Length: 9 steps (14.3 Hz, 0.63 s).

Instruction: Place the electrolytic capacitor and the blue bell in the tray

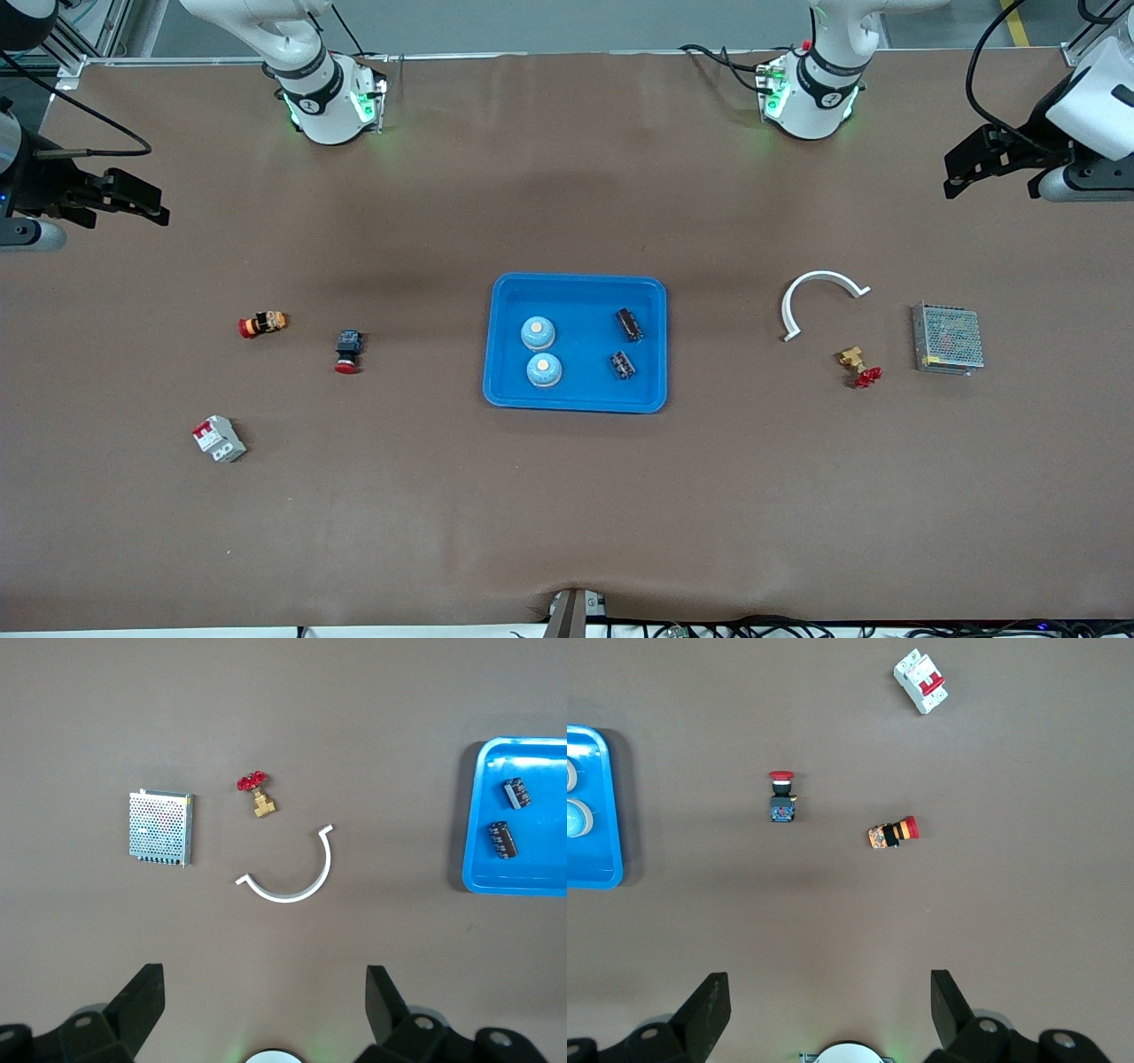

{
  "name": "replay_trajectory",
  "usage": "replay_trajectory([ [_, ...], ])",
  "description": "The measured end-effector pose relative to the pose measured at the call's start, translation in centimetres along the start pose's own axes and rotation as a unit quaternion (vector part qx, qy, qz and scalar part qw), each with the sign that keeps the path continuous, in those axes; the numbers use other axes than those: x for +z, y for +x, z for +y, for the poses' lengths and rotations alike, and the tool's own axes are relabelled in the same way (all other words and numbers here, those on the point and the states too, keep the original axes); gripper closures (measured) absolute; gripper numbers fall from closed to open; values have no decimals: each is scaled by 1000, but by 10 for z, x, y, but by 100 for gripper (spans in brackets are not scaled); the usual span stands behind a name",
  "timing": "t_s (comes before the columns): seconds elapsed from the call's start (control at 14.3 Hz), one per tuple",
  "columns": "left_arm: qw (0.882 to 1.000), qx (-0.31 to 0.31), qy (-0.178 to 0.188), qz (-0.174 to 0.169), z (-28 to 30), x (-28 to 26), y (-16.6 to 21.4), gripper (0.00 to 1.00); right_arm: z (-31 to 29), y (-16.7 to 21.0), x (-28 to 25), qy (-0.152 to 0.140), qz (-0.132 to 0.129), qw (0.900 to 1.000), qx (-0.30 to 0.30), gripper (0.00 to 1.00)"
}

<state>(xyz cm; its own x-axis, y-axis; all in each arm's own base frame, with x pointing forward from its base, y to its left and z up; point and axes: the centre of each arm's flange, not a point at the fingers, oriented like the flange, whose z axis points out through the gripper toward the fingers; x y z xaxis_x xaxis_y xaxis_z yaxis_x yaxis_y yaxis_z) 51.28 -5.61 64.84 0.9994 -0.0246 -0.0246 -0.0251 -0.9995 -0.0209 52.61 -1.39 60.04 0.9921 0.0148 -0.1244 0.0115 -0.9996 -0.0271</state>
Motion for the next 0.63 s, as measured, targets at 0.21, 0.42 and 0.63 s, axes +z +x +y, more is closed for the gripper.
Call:
replay_trajectory([
  [0.21, 1000, 0, -1, 0, 0, 1, 5, 0, -1, 0, 0, 0, 0, 1000, -1, 0],
  [0.42, 1000, 0, -1, -1, 0, 2, 8, 0, -1, 0, 0, 0, 0, 1000, -1, 0],
  [0.63, 1000, 1, -1, 1, 1, 2, 10, 0, -1, 0, 0, 0, 0, 1000, -2, 0],
])
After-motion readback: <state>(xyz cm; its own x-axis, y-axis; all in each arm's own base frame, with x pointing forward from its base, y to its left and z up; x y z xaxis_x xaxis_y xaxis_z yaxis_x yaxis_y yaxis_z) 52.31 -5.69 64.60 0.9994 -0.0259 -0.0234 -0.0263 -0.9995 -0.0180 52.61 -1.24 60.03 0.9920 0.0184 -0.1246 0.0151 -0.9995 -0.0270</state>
